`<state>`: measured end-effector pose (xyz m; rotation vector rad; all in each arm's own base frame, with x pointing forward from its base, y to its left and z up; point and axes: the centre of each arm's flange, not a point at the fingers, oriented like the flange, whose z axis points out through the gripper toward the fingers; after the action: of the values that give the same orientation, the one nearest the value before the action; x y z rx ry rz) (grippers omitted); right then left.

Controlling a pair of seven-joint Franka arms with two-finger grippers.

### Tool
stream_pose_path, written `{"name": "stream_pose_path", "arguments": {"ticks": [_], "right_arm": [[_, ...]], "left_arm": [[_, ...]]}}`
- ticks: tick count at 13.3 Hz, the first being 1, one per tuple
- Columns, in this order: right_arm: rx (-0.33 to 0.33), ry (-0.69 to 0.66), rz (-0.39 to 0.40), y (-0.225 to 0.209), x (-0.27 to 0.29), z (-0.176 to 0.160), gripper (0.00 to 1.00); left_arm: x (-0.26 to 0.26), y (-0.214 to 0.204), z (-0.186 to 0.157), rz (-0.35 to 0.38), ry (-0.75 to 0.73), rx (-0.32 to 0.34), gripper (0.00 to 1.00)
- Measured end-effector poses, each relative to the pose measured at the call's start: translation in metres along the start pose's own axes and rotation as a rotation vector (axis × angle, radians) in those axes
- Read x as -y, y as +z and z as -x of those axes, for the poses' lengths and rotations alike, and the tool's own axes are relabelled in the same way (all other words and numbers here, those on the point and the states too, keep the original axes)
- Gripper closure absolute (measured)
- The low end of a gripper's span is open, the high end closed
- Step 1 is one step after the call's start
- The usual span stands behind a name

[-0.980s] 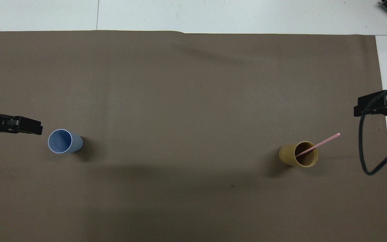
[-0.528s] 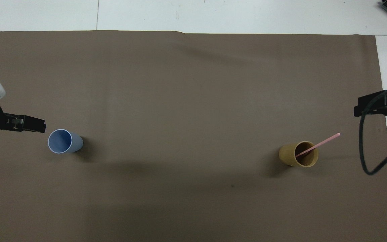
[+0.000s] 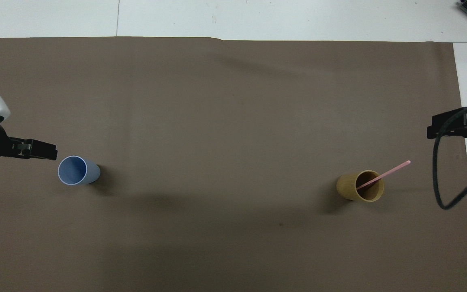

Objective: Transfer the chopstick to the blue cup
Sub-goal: 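Move the left gripper forward to the light blue cup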

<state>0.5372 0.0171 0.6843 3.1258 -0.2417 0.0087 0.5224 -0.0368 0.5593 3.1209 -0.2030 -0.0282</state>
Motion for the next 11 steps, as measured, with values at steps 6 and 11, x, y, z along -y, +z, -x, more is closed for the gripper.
{"name": "stream_pose_path", "arguments": {"ticks": [6,11], "right_arm": [[0.0,0.0,0.0,0.0,0.0,0.0,0.0],[0.0,0.0,0.0,0.0,0.0,0.0,0.0]], "left_arm": [[0.001,0.011,0.001,0.001,0.003,0.009,0.0],[0.025,0.07,0.005,0.001,0.035,0.001,0.0]]}}
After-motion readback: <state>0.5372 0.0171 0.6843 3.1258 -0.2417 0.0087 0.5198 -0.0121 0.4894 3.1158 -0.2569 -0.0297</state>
